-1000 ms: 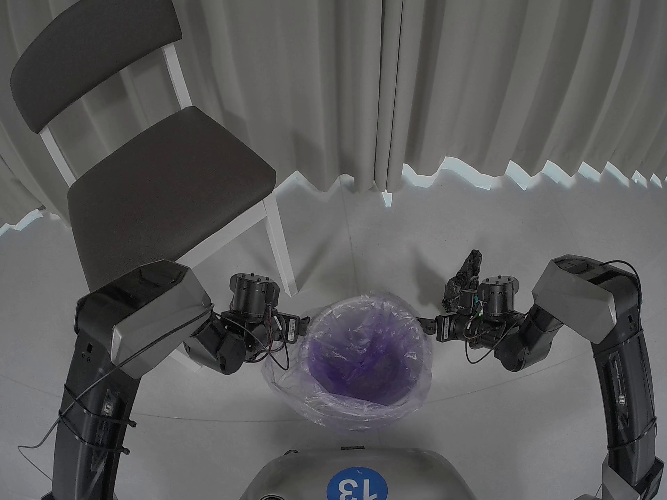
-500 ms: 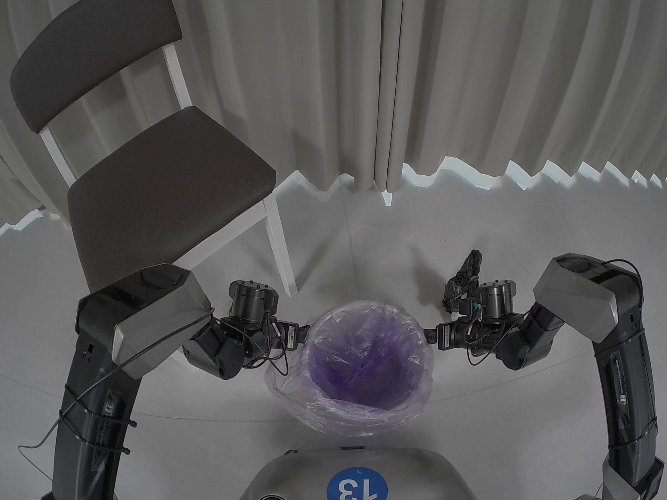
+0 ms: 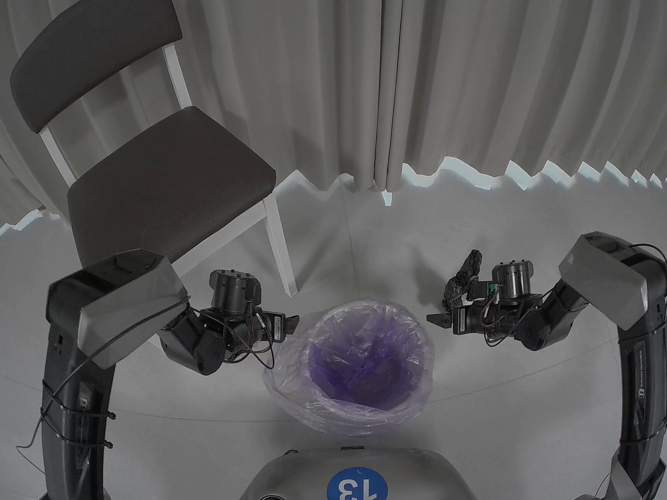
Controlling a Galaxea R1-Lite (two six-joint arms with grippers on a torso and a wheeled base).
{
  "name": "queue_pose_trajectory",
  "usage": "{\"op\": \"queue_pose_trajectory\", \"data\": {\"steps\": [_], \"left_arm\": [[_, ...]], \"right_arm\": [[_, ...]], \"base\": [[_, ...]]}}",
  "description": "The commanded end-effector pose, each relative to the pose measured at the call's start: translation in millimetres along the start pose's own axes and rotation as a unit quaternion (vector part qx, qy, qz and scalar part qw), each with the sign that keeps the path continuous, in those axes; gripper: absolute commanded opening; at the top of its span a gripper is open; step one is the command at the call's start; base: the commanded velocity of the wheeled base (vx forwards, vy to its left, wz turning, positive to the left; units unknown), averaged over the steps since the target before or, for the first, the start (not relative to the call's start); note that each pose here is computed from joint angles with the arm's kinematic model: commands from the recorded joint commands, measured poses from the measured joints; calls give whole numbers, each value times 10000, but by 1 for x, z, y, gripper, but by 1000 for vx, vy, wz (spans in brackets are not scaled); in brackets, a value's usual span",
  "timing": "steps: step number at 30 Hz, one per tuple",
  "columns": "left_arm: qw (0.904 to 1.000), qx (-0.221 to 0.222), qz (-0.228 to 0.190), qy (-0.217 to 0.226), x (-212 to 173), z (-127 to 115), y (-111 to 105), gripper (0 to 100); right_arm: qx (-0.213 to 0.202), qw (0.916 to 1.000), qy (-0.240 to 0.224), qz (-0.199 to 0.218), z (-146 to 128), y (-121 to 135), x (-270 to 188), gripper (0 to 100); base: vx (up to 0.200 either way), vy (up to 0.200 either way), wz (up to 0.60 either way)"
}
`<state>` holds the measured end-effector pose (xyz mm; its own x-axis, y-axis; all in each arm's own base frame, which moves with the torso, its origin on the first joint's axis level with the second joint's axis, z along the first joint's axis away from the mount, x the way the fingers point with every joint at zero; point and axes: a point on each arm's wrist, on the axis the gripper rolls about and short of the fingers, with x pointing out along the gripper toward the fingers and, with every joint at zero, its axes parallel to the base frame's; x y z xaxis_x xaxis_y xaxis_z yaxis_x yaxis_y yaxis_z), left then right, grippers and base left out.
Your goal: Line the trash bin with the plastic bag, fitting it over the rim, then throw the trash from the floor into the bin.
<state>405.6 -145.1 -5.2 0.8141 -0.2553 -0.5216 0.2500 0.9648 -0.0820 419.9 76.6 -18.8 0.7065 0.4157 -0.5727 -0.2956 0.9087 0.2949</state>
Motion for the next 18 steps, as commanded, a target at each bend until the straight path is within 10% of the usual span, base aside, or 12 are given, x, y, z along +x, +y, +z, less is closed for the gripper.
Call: {"op": "queue_pose_trajectory", "data": {"steps": [1, 12, 18], "left_arm": [[9994, -146, -170, -279, -40, 14, 0, 100], [9992, -165, -135, -330, -59, 0, 1, 100], [9996, -104, -88, -253, -62, -15, -4, 100]], "right_arm": [[-38, 9993, -360, 16, 34, 6, -40, 100], [-258, 9984, -506, 2, 41, 12, -63, 100], [-591, 9979, -258, 12, 26, 18, -72, 100]], "base": [[-200, 0, 0], [-200, 0, 0], [0, 0, 0]]}}
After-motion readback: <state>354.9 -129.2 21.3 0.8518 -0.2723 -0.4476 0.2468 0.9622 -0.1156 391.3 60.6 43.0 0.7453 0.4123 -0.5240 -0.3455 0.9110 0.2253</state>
